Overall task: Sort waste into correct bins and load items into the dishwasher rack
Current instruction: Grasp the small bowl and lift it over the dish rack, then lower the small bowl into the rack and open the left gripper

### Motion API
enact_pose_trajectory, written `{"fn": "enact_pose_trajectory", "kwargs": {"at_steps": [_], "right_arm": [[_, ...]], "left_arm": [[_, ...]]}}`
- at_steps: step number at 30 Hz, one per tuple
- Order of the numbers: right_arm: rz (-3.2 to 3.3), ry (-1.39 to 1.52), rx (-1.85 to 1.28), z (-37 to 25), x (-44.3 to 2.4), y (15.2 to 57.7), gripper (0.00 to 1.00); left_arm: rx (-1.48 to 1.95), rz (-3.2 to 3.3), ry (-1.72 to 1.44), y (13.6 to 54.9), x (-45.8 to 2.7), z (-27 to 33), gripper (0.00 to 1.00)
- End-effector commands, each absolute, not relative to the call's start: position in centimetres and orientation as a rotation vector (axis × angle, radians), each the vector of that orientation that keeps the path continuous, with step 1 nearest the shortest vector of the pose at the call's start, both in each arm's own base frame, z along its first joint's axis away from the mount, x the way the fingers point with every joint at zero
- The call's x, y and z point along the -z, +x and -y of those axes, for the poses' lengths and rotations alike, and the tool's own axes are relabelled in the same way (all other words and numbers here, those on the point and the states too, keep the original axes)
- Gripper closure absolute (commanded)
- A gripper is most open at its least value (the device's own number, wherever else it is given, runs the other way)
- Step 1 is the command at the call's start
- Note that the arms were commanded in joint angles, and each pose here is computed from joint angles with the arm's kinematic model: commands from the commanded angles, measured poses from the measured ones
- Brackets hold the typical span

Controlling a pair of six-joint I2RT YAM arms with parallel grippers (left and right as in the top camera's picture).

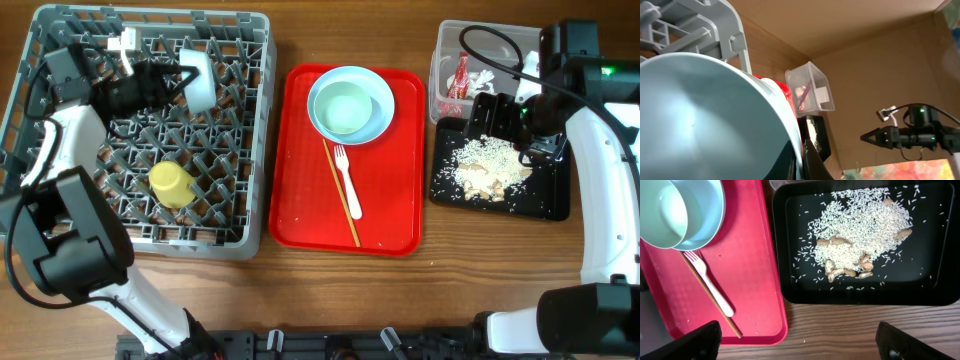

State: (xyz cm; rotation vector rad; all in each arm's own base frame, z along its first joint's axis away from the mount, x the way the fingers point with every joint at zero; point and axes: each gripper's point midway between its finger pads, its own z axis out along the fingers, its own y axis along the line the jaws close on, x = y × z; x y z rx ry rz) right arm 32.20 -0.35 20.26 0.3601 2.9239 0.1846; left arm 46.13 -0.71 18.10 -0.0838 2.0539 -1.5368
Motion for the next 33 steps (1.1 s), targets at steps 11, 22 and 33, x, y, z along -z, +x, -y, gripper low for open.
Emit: {"fn": "enact_pose_trajectory", "kwargs": {"at_steps": [11,22,33], "right_arm": [[-2.901,0.36,-0.171,0.5,-21.0,32.3,0.0],[-2.903,0.36,-0.17,0.5,-21.0,32.2,0.0],[-2.905,0.36,-0.17,0.5,-21.0,32.2,0.0]], "left_arm": [[1.5,-2.028,-0.202,46.4,-16.9,-3.9,0.88],[1.364,-2.115,-0.391,46.3,-14.5,-6.9,0.31],[1.244,-2.152,-0.596,44.9,-12.6,-11.7,0.0]]}}
